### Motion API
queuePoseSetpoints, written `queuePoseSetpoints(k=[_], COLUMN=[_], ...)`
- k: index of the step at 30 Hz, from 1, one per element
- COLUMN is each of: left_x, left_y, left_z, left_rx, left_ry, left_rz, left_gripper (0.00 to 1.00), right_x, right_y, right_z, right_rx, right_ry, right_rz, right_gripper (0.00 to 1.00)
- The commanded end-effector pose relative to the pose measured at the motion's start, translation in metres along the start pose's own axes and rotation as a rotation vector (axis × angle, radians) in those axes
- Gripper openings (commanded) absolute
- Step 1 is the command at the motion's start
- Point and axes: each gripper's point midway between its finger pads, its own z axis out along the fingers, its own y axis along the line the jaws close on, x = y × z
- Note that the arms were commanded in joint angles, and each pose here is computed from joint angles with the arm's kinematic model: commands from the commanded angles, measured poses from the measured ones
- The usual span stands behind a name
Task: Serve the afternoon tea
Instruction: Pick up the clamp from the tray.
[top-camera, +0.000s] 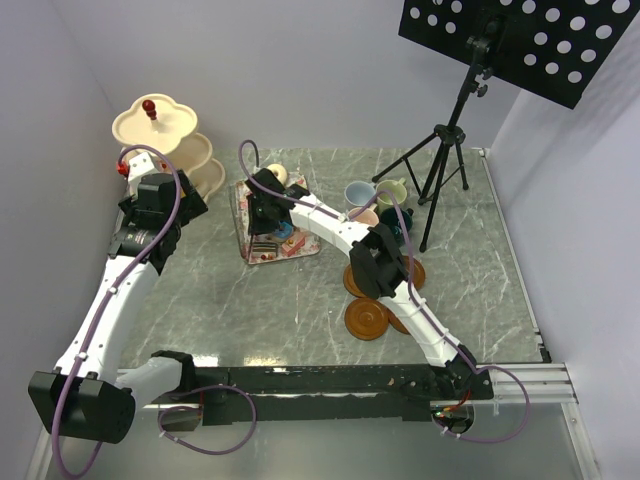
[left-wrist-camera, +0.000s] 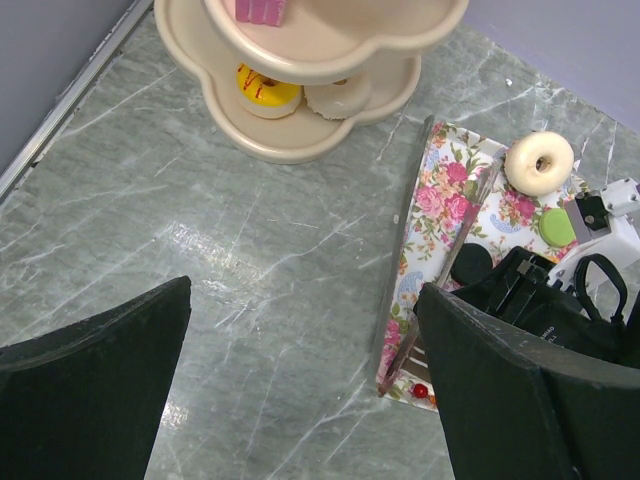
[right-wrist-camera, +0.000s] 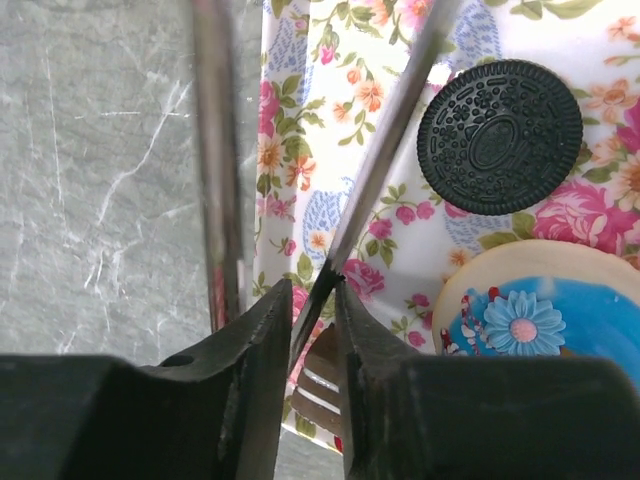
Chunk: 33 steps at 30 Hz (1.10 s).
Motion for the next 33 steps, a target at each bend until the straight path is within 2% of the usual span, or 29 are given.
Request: queuePoseSetpoints(k=[1, 8, 16, 21, 25, 28, 33], left_x=[-0.014, -0.014, -0.017, -0.02, -0.026, -0.034, -0.046], left_y=[-0.002, -0.003, -0.005, -0.006, -0.003, -0.002, -0.007], left_z=[-0.006, -0.005, -0.006, -0.006, -0.008, -0.012, -0.015], left_rx=[0.01, 0.011, 0.016, 0.016, -0.004, -0.019, -0.007], left_ry=[-0.051, -0.049, -0.055, -0.058, -0.071, -0.09, -0.112], left_rz=[-0.016, -0.017, -0.022, -0.025, -0.045, -0.066, -0.088], left_gripper=[1.0, 1.0, 1.0, 1.0, 1.0, 1.0, 1.0], right_x=[0.0, -0.002, -0.027, -0.051, -0.079, -0.098, -0.095], right_y=[-0.013, -0.018, -0.004, 0.008, 0.016, 0.007, -0.038], right_z=[0.012, 0.009, -0.005, -0.024, -0.061, -0.101, -0.136], right_rx=[0.039, 0.042, -0.025, -0.094, -0.123, -0.102, 0.035], right_ry=[-0.001, 0.002, -0.049, -0.099, -0.175, -0.244, -0.251], right_rz=[-0.003, 0.02, 0.092, 0.137, 0.123, 0.103, 0.031], right_gripper=[0.28, 0.23, 0.0, 0.0, 0.0, 0.0, 0.0])
